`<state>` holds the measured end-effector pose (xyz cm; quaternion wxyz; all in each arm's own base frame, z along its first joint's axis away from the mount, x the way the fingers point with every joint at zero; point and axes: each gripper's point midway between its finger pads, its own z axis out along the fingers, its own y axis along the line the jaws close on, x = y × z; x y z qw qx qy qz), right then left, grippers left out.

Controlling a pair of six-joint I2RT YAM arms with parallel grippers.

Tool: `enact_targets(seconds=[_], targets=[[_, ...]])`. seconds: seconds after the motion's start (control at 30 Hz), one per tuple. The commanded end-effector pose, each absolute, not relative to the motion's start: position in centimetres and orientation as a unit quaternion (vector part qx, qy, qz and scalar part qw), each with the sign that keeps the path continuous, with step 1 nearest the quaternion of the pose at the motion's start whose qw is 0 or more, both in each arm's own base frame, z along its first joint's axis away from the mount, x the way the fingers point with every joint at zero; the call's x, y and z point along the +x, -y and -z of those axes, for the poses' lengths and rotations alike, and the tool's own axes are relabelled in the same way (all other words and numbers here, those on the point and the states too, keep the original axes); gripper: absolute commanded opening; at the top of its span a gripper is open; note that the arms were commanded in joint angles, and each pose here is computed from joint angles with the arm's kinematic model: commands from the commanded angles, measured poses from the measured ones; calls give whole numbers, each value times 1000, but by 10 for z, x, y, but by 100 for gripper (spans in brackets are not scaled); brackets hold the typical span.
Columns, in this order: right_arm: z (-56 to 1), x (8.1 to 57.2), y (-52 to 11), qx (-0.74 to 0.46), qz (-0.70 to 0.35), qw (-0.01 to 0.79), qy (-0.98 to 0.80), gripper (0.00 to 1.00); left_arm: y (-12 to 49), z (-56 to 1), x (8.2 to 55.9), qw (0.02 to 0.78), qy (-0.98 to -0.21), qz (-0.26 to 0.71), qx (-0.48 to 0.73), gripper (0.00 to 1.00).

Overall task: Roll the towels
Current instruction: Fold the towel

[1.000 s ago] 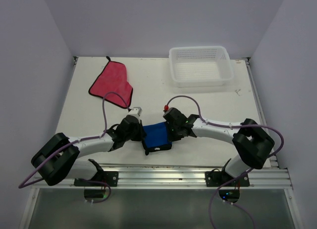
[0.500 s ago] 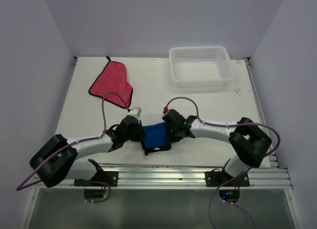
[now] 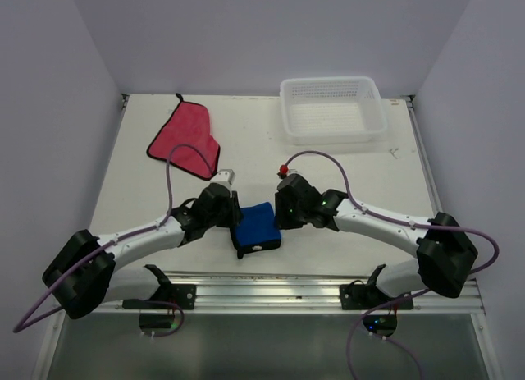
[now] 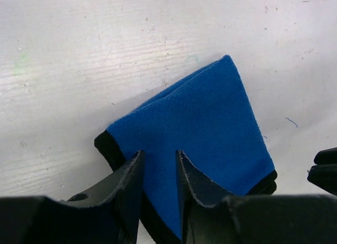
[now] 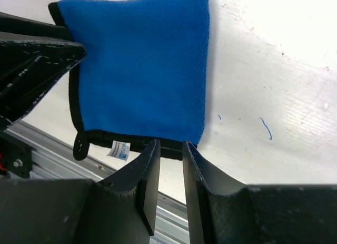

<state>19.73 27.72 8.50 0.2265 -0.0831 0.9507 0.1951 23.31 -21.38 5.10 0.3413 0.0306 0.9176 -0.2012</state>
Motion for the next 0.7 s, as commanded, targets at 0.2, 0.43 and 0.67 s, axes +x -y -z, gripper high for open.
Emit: enact_targets(seconds=[0.2, 0.43, 0.67], targets=[[-77, 189, -288, -35, -255, 220, -941, 27, 236, -97, 232, 359, -893, 267, 53, 34], [-73, 192, -285, -28, -249, 223, -942, 25, 244, -83, 189, 320, -895, 303, 65, 16], [-64, 192, -284, -22, -245, 217, -945, 24, 247, -58, 161, 292, -905, 299, 75, 8]])
